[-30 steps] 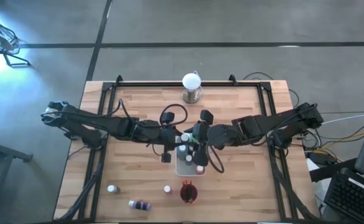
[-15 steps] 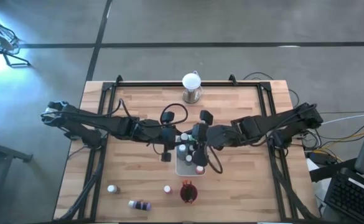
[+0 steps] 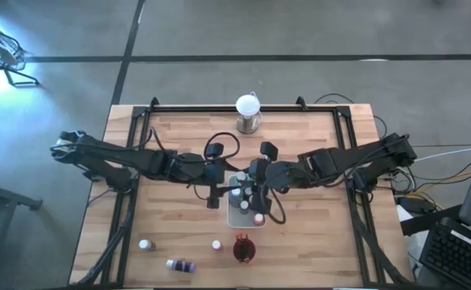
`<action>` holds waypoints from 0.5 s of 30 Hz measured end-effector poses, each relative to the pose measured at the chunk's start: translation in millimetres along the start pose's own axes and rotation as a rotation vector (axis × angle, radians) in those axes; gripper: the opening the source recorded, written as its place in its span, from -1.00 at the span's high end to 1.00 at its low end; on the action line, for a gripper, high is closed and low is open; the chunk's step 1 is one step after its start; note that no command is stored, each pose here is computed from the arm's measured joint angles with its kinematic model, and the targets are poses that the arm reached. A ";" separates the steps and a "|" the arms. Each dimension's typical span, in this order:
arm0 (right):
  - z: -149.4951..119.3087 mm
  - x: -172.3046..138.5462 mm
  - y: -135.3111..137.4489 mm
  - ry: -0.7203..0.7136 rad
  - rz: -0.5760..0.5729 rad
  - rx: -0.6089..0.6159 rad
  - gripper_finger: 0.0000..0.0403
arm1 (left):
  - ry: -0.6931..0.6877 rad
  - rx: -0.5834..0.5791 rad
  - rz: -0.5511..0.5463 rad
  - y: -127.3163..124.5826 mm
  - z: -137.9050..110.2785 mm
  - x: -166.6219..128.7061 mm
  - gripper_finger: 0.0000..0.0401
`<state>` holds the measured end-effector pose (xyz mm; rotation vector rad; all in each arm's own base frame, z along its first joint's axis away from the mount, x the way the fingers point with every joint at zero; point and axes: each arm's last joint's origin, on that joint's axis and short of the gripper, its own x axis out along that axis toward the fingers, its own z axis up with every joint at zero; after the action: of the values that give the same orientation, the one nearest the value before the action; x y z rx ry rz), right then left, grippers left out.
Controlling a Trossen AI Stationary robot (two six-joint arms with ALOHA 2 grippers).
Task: Pick & Place Paint Supplies
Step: Put the brown paint bottle into the white bin
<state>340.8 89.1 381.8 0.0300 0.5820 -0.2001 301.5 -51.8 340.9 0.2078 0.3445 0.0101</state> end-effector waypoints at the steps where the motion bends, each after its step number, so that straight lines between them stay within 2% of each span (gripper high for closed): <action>1: -0.1 -2.0 -0.7 0.010 -0.003 0.002 0.46 | 0.000 -0.001 0.000 0.8 0.5 -3.3 -0.18; 6: -2.8 -4.4 3.6 0.028 0.004 0.006 0.46 | 0.018 -0.047 0.040 8.7 3.2 -28.3 -0.31; 10: -5.6 -10.9 16.6 0.019 0.034 -0.006 0.46 | 0.071 -0.078 0.122 13.2 -8.6 -44.2 -0.31; 15: -14.7 -21.1 40.9 -0.012 -0.004 -0.014 0.46 | -0.002 -0.156 0.149 16.0 -25.2 -63.2 -0.30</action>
<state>323.6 134.2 379.9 0.0144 0.5718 -0.2005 233.9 -34.0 342.1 0.0783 0.3239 0.1835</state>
